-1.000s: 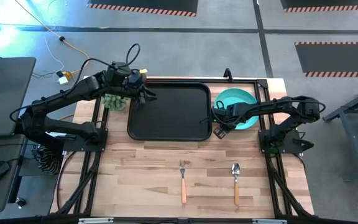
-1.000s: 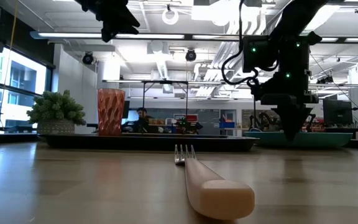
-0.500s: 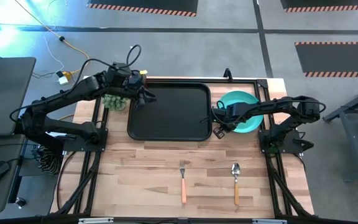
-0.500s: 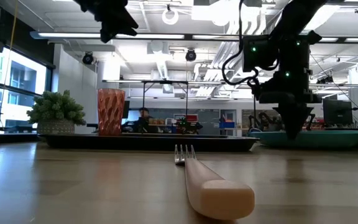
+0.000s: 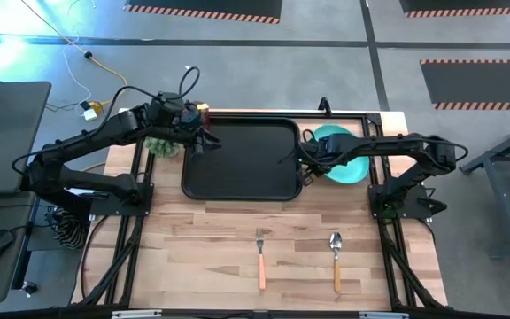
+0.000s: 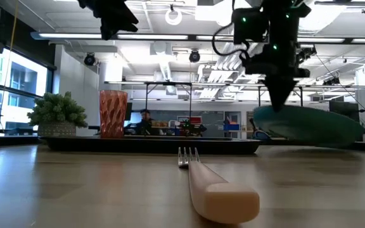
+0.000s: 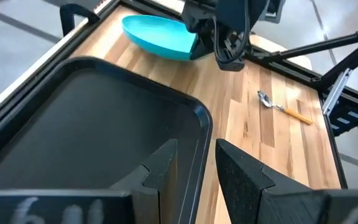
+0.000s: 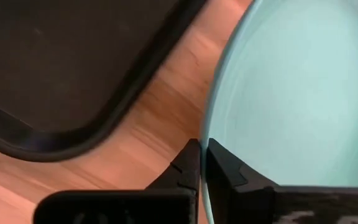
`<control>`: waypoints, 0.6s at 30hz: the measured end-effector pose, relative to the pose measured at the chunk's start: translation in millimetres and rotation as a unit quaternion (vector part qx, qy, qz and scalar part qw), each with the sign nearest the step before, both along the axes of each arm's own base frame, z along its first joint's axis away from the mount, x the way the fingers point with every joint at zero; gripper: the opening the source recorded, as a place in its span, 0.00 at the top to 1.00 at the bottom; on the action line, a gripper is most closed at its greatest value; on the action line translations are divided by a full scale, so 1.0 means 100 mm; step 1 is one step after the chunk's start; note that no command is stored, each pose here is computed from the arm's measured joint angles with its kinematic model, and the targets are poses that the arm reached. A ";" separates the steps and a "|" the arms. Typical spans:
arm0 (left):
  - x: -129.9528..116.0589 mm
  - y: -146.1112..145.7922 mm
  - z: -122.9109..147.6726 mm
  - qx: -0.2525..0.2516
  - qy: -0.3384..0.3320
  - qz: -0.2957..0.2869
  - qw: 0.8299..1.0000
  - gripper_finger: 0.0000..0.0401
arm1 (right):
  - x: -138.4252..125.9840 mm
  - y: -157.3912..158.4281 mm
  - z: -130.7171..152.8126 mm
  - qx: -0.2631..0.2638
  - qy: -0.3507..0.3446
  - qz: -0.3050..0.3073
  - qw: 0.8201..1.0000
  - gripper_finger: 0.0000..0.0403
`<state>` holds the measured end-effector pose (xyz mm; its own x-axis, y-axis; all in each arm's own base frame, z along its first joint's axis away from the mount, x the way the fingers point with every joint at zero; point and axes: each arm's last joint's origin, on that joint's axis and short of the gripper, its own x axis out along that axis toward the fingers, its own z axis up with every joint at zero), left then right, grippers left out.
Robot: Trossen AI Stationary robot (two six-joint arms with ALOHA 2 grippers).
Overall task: Pick and place plate/cup/fork/spoon on tray
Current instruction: Put the green plate on the black tray
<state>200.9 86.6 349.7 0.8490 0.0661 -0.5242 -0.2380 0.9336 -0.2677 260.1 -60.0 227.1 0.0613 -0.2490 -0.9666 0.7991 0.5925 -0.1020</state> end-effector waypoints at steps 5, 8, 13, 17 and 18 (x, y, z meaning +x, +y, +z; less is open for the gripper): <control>-0.12 -0.06 0.10 0.008 -0.023 0.002 1.000 0.75 | 0.08 -0.02 0.17 -0.014 -0.027 0.014 0.999 1.00; -0.22 -0.11 0.16 0.013 -0.033 0.002 0.999 0.75 | 0.13 -0.04 0.27 -0.023 -0.041 0.025 0.999 1.00; -0.35 -0.16 0.23 0.024 -0.052 0.006 0.998 0.75 | 0.19 -0.05 0.44 -0.038 -0.066 0.047 0.996 1.00; -0.39 -0.18 0.13 0.021 -0.071 0.013 0.997 0.75 | 0.25 -0.07 0.60 -0.064 -0.087 0.071 0.992 1.00; -0.39 -0.19 0.10 0.018 -0.076 0.016 0.997 0.75 | 0.27 -0.07 0.63 -0.069 -0.094 0.079 0.990 1.00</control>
